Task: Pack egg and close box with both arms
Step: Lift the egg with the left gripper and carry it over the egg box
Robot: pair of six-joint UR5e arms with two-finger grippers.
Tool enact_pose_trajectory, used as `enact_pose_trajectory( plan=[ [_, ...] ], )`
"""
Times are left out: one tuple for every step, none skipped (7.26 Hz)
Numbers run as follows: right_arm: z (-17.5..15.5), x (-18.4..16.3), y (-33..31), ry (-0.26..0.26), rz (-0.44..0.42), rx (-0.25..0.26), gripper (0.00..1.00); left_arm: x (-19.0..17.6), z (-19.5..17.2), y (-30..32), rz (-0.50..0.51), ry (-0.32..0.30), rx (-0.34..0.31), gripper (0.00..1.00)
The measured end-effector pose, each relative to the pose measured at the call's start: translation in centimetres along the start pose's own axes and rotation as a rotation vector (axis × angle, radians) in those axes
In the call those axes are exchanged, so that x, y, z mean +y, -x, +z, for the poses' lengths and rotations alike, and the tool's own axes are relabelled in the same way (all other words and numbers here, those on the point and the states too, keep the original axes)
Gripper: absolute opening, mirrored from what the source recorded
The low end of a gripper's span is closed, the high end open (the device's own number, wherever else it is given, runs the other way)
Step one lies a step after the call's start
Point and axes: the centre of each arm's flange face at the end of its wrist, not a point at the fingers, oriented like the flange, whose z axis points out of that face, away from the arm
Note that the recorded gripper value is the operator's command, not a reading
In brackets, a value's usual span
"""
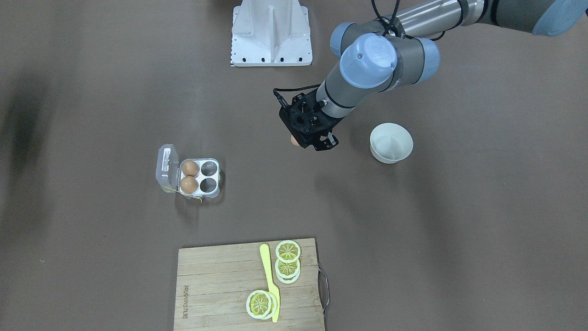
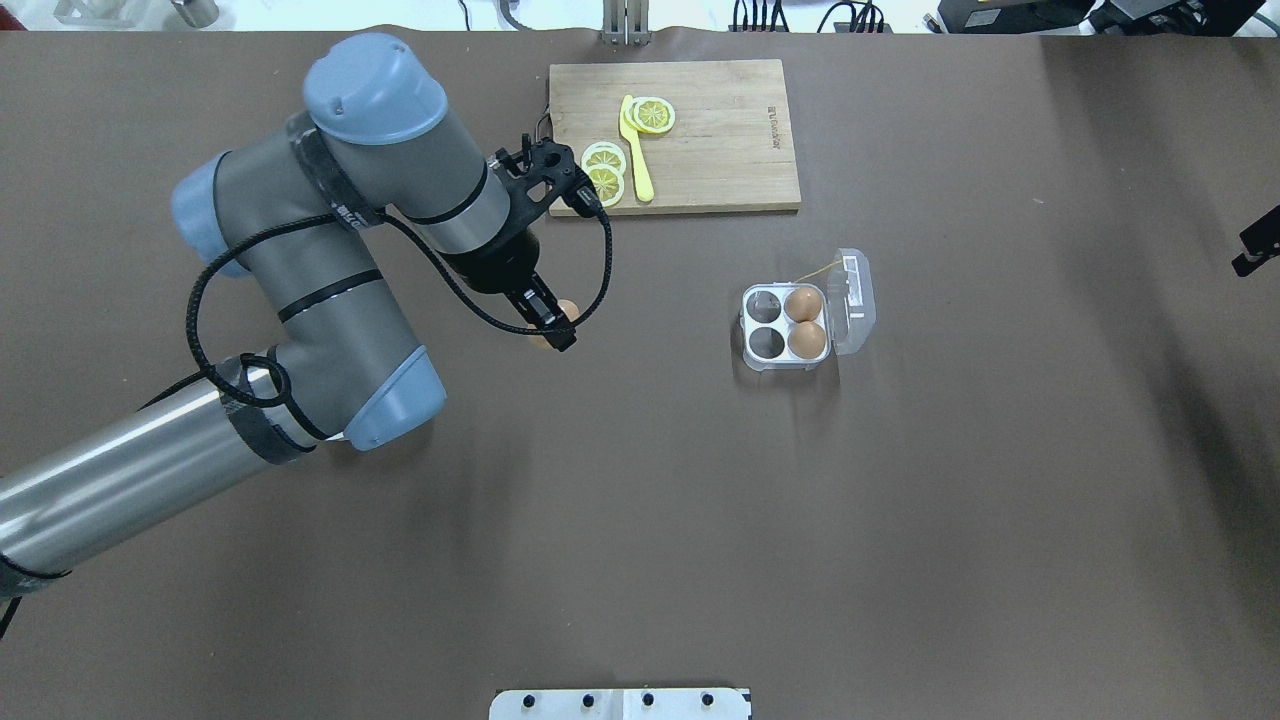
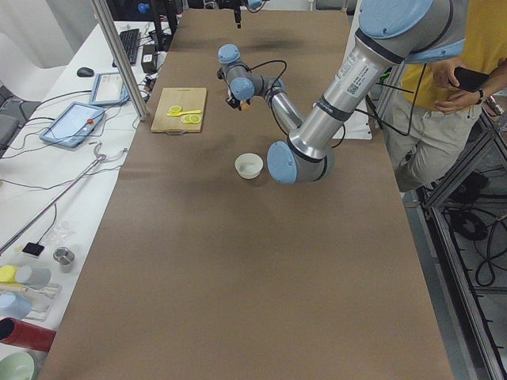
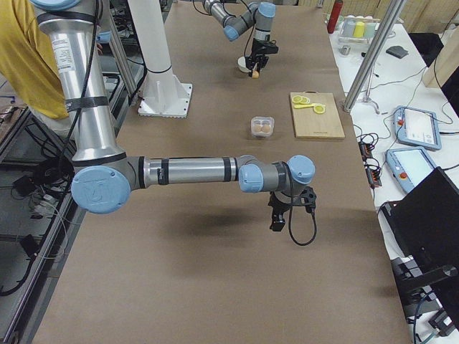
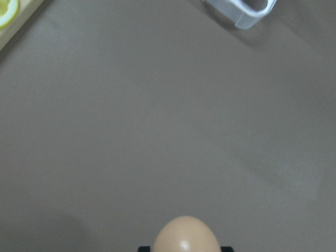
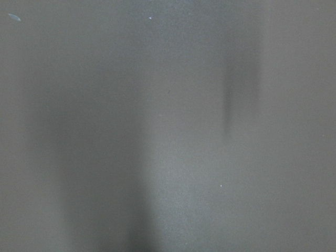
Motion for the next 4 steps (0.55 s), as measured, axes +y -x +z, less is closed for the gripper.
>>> enact_pose_trajectory(
  plan=[
    [0.1,0.0,0.1,0.001,-0.001,0.0,1.0,-2.0,0.3,-1.1,-0.014,-0.003,0.006,0.38],
    [0.1,0.0,0.1,0.002,-0.002,-0.001,1.0,-3.9,0.6,-2.3,-0.027,-0.006,0.013,0.38],
    [0.2,0.0,0.1,0.003,-0.002,-0.001,1.0,-5.8,0.7,-3.5,-0.037,-0.011,0.019,0.38],
    [0.3,0.0,0.1,0.005,-0.002,-0.002,1.0,-7.4,0.9,-4.2,-0.047,-0.019,0.023,0.38]
  ],
)
